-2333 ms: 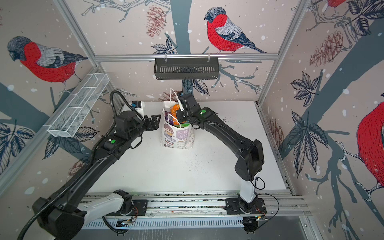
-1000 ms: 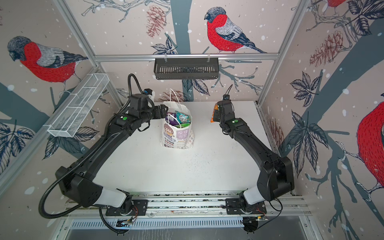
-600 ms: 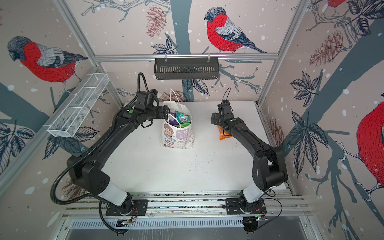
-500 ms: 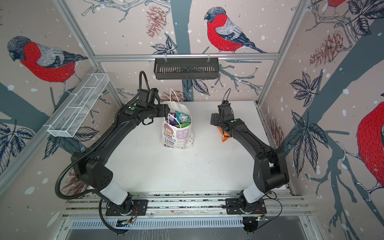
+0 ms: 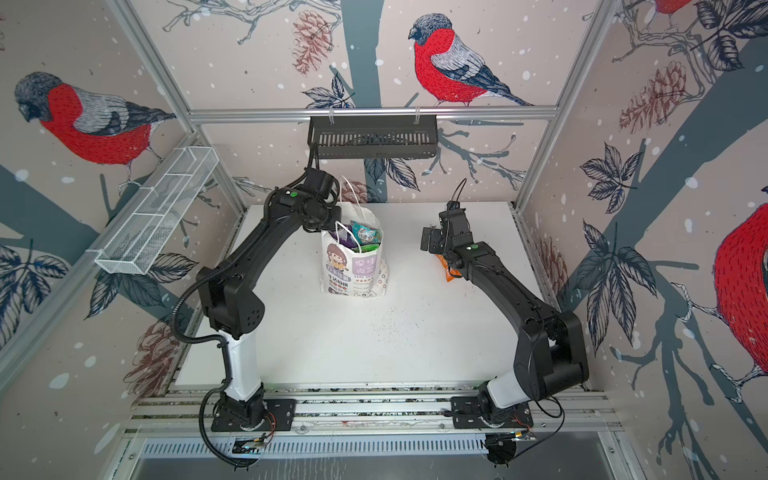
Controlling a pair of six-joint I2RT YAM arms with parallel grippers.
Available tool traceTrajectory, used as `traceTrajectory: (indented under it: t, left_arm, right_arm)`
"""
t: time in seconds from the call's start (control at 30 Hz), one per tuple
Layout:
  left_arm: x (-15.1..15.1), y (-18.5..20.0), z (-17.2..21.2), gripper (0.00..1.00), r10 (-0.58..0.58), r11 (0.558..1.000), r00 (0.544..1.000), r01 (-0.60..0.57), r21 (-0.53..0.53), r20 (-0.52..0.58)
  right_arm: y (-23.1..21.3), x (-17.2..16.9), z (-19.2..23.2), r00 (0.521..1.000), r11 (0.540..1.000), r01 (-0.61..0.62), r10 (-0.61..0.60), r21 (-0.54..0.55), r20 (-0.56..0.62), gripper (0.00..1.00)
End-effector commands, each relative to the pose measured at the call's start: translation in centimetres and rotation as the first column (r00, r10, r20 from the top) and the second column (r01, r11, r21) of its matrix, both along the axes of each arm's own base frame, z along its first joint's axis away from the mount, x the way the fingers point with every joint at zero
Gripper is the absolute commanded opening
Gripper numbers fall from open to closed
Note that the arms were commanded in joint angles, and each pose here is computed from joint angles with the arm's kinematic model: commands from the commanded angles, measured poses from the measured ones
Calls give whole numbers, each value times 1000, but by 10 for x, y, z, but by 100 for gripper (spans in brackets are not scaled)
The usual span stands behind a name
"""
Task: Take the snacks out of the paper bag
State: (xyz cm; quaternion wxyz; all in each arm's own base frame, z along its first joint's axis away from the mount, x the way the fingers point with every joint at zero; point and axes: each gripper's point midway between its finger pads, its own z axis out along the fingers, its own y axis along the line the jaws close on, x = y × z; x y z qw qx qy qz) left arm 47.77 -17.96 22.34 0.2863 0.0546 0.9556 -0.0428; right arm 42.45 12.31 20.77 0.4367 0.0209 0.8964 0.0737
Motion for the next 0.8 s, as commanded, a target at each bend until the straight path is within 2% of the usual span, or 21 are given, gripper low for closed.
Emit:
traceTrajectory:
  t: [0.0, 0.17, 0.33, 0.47, 0.77]
  left_arm:
    - [-10, 5, -5, 0, 5, 999, 999, -3, 33, -49]
    - [-8, 9, 4, 0, 20, 998, 1000, -20, 54, -3]
    - [3, 25, 29, 0, 83, 992, 986, -95, 82, 145]
    - [15, 31, 51, 0, 108, 991, 964, -125, 57, 242]
    - [36, 25, 80, 0, 97, 994, 921, -109, 11, 378]
  right_arm:
    - [-1, 2, 8, 999, 1000, -3, 3, -2, 35, 100]
    - [-1, 2, 10, 999, 1000, -2, 2, 4, 44, 100]
    - [5, 3, 9, 999, 999, -23, 22, 25, 45, 100]
    - [8, 2, 12, 998, 999, -35, 32, 41, 56, 100]
    - [11, -2, 19, 995, 997, -52, 47, 57, 89, 100]
